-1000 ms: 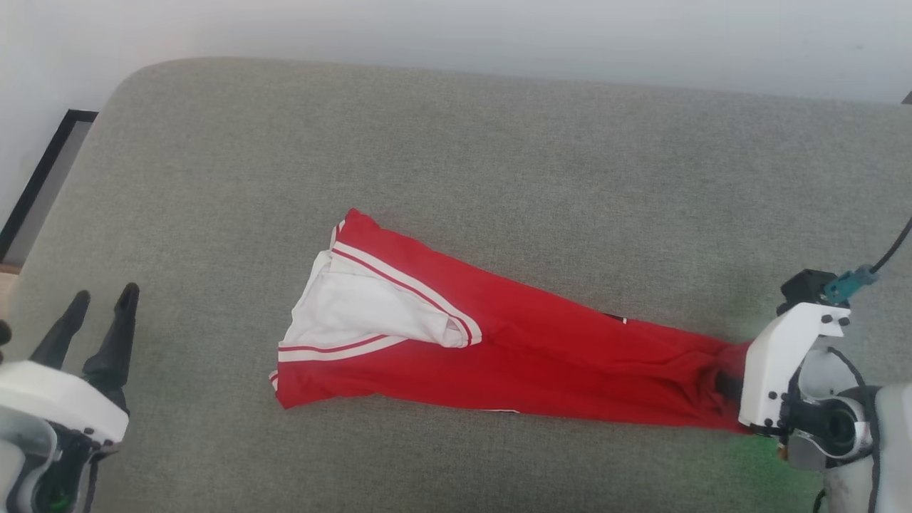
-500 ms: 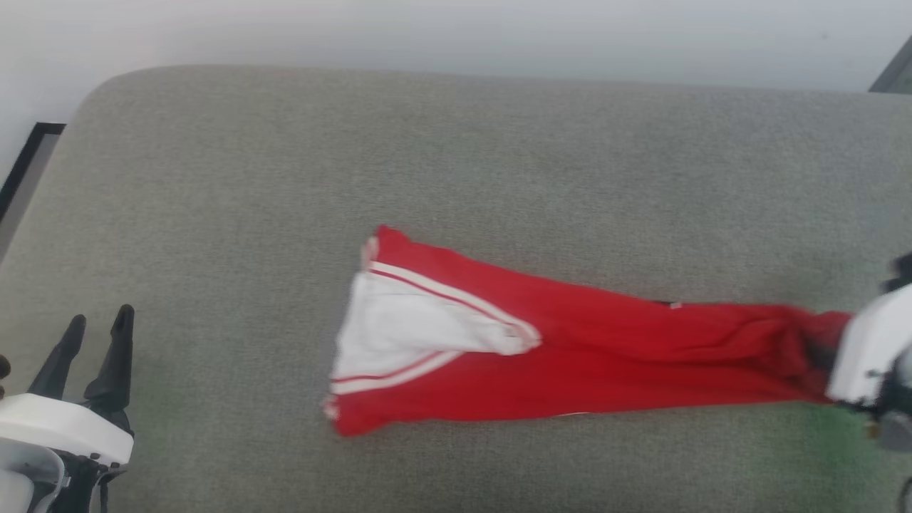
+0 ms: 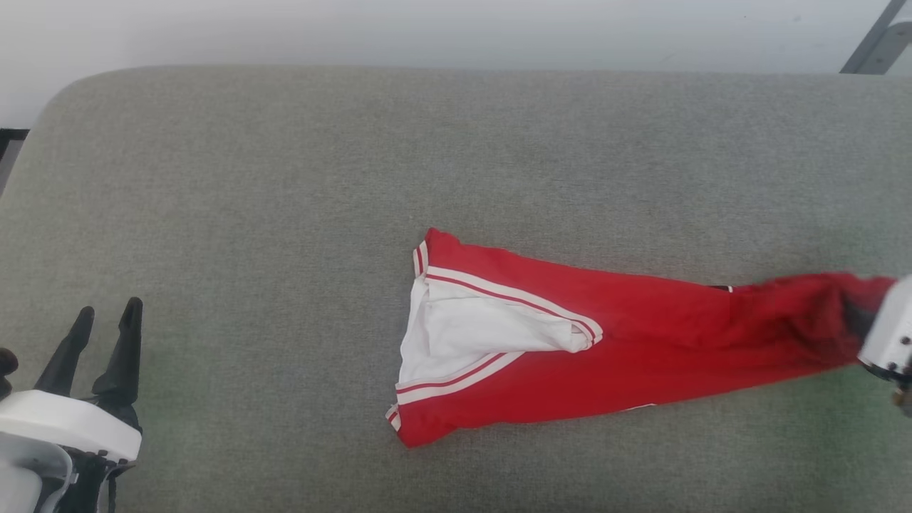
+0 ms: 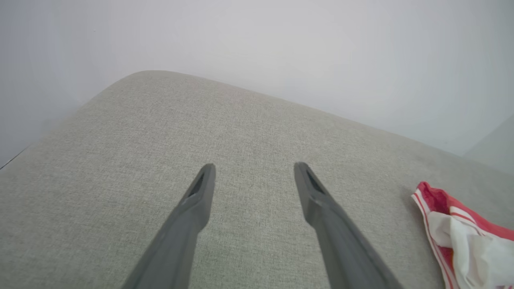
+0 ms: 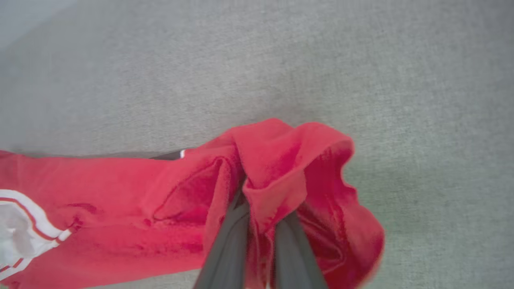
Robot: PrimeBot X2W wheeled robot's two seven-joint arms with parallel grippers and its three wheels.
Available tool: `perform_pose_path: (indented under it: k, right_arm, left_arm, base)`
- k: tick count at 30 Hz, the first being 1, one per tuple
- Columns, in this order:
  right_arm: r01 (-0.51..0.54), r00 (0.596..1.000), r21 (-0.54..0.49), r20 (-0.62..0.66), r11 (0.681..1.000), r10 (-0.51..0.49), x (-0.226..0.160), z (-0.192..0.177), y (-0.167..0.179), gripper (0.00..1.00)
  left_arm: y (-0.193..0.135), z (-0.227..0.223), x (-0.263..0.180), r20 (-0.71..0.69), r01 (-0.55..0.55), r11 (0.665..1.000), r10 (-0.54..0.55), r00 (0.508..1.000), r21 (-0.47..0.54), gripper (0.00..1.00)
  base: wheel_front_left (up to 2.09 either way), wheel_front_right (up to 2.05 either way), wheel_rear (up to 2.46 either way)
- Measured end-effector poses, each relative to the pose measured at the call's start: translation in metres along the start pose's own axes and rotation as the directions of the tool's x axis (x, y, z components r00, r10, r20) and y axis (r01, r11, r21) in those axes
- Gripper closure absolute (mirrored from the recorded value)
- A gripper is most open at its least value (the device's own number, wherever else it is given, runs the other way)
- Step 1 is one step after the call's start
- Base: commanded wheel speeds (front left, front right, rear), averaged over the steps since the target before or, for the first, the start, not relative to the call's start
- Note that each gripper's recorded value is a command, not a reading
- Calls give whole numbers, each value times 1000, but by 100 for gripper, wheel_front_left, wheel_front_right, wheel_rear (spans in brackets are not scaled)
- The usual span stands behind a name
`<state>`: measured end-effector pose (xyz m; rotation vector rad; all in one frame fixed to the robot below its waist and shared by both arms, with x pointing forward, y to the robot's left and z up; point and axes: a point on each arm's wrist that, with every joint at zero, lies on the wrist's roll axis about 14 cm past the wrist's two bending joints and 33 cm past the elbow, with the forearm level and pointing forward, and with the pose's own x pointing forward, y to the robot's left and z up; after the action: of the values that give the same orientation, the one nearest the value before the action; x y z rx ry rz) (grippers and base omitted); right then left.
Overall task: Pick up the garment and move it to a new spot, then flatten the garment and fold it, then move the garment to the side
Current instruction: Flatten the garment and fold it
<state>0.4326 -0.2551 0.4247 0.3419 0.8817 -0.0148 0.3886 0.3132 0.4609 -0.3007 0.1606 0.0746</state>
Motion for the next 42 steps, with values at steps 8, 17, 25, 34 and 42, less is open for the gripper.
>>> perform_pose_path:
  k: [8,17,25,34,42]
  right_arm:
    - [-211,977,-139,-8,968,211,-19,-6,81,100]
    - [-429,903,-276,-112,860,414,-24,-36,175,100]
    - [-563,826,-325,-223,760,517,-12,-68,243,100]
    - [-628,778,-360,-298,690,553,0,-90,288,82]
    - [-624,781,-389,-290,678,553,-1,-88,292,0]
  left_arm:
    - [-4,2,-1,10,13,1000,-12,1000,-7,0]
    - [-7,0,-14,12,14,1000,-13,1000,-18,0]
    - [-6,4,-27,28,4,1000,-3,1000,-24,0]
    - [4,11,-40,48,-27,999,28,998,-29,0]
    - [4,16,-40,64,-29,999,31,997,-45,0]
  base:
    - [0,0,0]
    - [0,0,0]
    - [0,0,0]
    - [0,0,0]
    - [0,0,0]
